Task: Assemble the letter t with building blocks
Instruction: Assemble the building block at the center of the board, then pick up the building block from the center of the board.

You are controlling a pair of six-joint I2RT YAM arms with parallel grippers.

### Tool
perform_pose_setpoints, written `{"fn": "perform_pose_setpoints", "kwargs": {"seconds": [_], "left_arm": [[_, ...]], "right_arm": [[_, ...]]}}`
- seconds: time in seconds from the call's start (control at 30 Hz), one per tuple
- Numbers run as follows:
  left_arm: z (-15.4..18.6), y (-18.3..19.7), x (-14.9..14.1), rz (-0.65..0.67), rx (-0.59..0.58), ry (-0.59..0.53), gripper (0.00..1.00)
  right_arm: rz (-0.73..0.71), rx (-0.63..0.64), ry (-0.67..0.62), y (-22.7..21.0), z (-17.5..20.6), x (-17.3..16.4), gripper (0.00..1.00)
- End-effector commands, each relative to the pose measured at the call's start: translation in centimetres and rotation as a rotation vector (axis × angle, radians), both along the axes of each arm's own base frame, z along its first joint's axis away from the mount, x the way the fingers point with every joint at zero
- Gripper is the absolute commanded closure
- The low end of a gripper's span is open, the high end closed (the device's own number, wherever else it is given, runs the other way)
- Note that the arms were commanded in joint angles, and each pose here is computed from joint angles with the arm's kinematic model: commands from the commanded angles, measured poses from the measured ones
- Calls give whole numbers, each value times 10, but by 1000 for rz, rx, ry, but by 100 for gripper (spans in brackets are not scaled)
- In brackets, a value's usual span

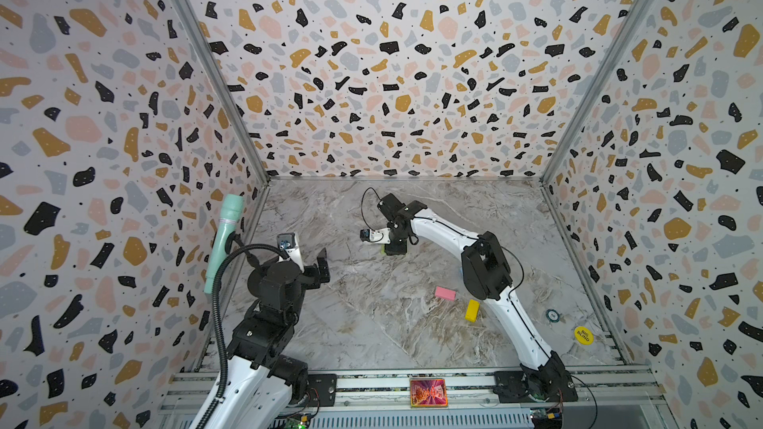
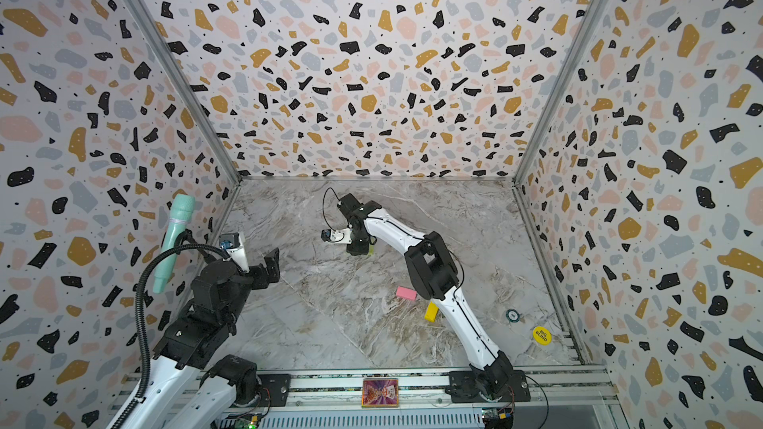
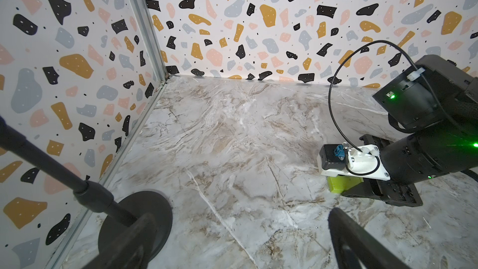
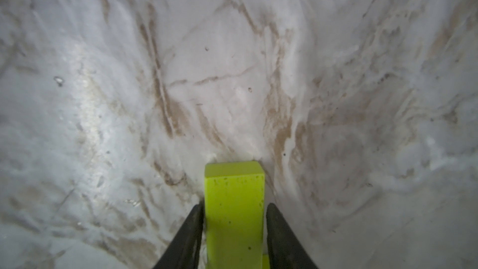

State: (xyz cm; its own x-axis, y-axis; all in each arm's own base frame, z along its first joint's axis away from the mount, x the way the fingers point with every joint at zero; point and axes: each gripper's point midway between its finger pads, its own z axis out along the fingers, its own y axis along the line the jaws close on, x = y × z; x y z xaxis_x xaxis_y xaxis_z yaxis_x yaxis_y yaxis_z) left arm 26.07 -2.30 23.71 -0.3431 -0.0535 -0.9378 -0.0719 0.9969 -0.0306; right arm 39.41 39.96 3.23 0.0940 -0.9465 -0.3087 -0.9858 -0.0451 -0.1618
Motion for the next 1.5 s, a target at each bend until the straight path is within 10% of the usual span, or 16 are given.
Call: {"fn": "perform_pose_setpoints", "kwargs": {"seconds": [0.0,0.7,1.1,1.47], "left_arm": [[5,1,1,6,5,-29,1],[2,-1,3,1,7,-17,0],[0,-1,3,-3,8,-11,1],[-1,-3,4,-9,7,-4,1]], "right_arm": [[-10,-17,34,-8,3,-7,57],[-40,348,-93,16,162,-10,56],[-629,399,-57,-114,185,-31,32],[-1111,257,183,-229,110,-77,40]]}}
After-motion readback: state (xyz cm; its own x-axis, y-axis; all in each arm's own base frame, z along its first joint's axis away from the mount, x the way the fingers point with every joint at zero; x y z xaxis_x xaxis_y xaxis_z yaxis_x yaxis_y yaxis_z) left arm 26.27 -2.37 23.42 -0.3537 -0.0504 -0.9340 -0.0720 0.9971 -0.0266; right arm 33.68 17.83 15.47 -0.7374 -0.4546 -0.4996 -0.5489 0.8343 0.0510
